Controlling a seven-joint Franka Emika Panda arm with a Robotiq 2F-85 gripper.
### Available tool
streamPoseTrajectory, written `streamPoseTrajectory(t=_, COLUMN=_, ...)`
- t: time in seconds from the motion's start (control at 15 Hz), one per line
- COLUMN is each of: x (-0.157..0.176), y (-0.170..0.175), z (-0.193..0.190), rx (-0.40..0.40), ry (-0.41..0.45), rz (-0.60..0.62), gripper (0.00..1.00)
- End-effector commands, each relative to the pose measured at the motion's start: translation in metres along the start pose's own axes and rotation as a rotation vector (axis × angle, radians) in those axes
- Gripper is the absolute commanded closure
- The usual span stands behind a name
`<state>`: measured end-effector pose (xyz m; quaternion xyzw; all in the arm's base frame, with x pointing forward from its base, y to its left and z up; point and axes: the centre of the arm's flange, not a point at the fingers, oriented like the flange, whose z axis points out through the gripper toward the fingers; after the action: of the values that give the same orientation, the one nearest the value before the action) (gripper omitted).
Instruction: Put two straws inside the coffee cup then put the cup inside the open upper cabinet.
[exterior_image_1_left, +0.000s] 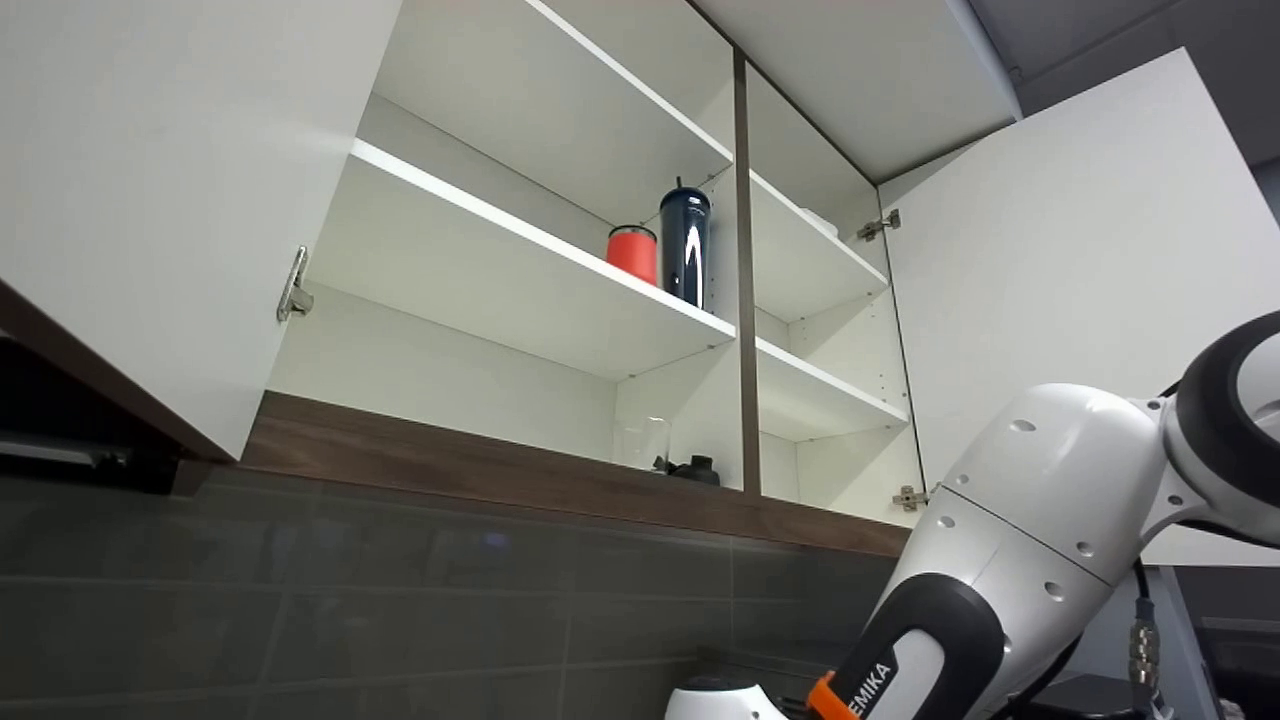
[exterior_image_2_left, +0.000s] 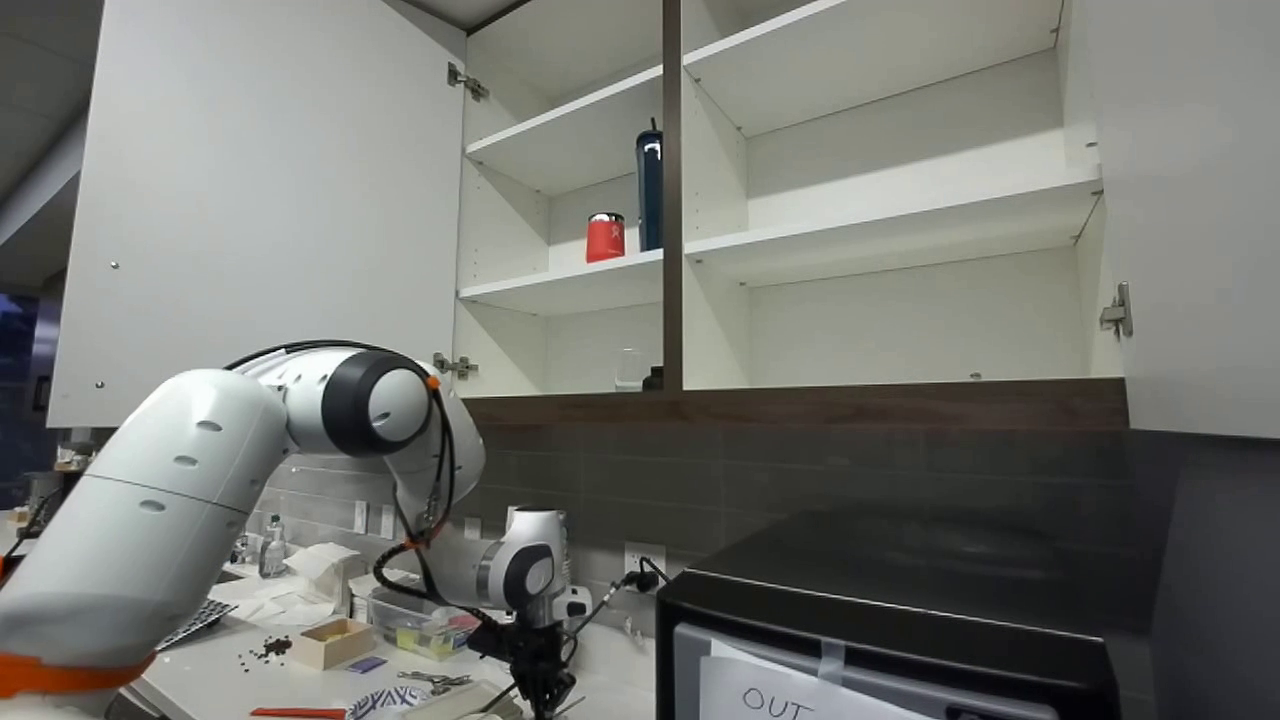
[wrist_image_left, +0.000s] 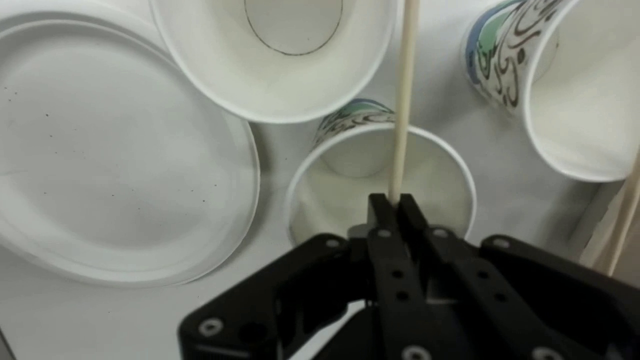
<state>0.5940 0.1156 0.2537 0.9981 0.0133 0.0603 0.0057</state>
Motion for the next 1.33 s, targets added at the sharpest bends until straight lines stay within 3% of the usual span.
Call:
streamPoseTrajectory(t=0.0, x=-0.003, y=0.000, z=-0.017, rx=-0.003, ry=-0.010, rz=-0.009, gripper=0.98)
streamPoseTrajectory(t=0.27, x=-0.012, y=-0.008, z=-0.050, rx=-0.070, ry=0.013, rz=-0.056, gripper=0.98)
streamPoseTrajectory(t=0.4, x=-0.022, y=-0.015, z=-0.064, rx=-0.117, ry=-0.023, rz=-0.109, gripper=0.98)
streamPoseTrajectory(t=0.93, x=-0.062, y=-0.015, z=-0.079, rx=-0.454, ry=-0.342, rz=-0.283, gripper=0.98)
streamPoseTrajectory(t=1.27, x=-0.079, y=-0.013, z=-0.061, rx=-0.542, ry=-0.566, rz=-0.434, gripper=0.98)
